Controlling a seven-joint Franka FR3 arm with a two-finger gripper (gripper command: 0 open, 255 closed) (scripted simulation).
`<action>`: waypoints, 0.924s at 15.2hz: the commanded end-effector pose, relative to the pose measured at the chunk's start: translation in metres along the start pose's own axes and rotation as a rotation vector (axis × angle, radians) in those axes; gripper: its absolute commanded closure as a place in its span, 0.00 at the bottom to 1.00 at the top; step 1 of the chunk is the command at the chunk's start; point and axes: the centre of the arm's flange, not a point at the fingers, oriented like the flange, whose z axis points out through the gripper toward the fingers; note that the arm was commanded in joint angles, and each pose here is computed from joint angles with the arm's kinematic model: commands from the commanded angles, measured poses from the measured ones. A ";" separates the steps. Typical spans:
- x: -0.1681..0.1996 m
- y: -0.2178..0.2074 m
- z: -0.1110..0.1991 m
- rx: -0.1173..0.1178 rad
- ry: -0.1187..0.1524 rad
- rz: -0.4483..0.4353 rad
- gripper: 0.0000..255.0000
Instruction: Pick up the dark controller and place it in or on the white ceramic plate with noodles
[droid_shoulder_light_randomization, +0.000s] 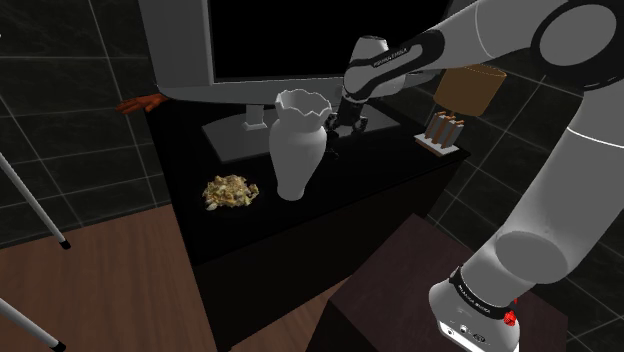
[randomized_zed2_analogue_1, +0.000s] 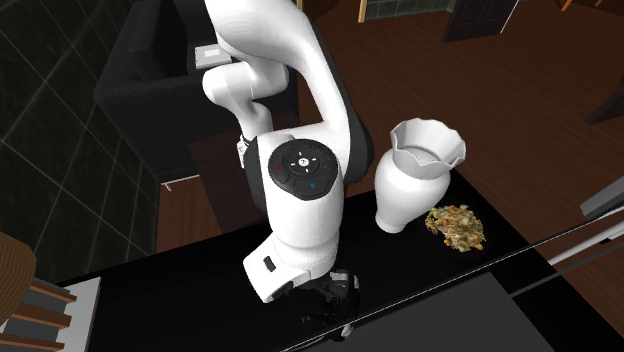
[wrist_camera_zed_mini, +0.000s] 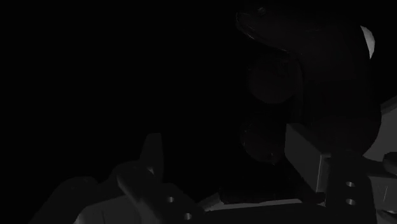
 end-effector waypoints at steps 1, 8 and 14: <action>-0.001 -0.030 -0.008 -0.036 0.002 0.038 0.00; 0.000 -0.106 -0.012 -0.132 0.006 0.132 0.00; 0.000 -0.102 0.018 -0.132 0.006 0.132 0.00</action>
